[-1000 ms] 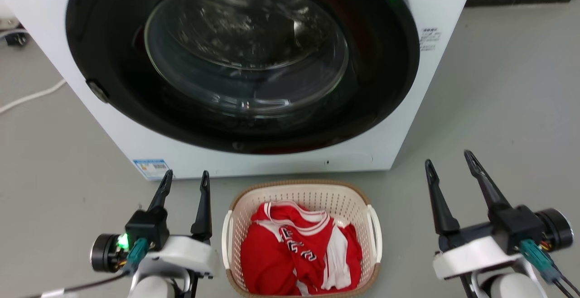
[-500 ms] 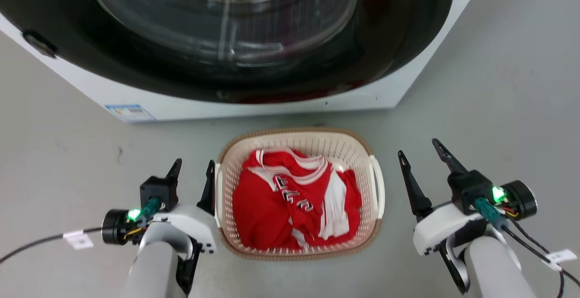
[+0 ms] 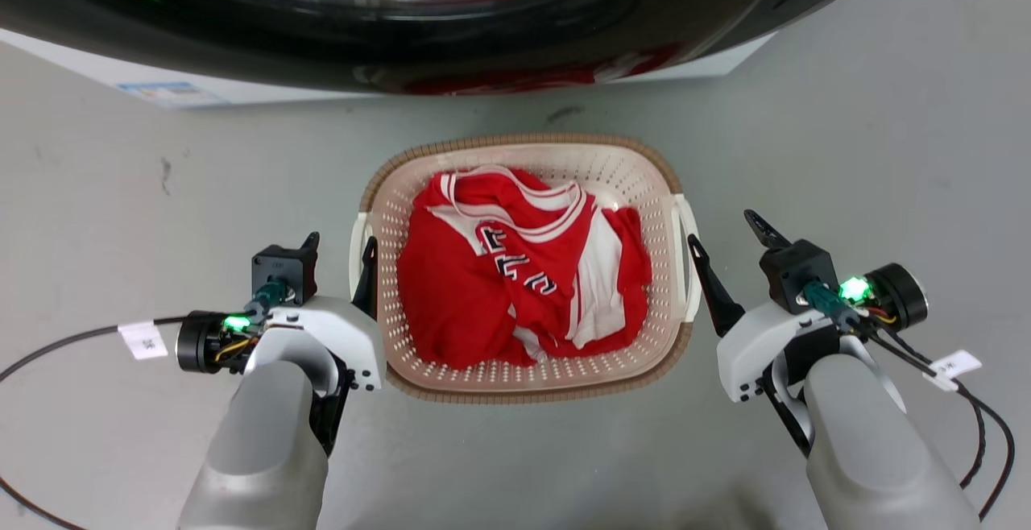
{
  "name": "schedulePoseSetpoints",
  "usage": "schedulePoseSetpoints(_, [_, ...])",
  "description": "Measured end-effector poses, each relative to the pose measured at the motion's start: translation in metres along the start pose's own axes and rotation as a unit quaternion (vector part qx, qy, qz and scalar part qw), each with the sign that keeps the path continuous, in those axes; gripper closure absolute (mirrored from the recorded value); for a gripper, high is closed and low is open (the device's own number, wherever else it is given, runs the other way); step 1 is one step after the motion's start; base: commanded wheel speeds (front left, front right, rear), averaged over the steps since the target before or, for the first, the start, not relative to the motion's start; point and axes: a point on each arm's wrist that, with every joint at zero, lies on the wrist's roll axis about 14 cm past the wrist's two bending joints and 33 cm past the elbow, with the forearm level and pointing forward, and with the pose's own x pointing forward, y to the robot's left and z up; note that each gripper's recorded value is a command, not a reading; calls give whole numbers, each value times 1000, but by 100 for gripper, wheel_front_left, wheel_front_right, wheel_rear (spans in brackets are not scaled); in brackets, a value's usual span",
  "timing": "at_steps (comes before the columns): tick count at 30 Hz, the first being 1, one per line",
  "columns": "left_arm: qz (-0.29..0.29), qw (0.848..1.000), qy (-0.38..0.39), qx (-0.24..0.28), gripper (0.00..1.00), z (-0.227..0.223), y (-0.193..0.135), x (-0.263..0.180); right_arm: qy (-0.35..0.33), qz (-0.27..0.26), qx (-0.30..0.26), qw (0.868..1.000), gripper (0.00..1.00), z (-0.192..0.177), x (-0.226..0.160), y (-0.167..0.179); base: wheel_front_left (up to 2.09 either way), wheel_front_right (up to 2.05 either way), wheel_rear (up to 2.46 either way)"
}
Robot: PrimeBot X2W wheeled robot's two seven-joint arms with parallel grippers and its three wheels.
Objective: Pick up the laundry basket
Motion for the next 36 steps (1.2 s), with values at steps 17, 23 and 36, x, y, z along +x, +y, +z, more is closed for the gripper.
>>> schedulePoseSetpoints(17, [-3, 992, 127, -4, 0, -78, 4, 24, 125, 38, 15, 991, 0, -82, 29, 14, 0, 0, 0])
schedulePoseSetpoints(23, [-8, 988, 151, -5, 0, -94, 2, 29, 152, 46, 20, 987, 0, -101, 39, 18, 0, 0, 0])
schedulePoseSetpoints(36, [-22, 983, 180, -2, 0, -114, -4, 36, 194, 58, 22, 979, 0, -130, 49, 24, 0, 0, 0])
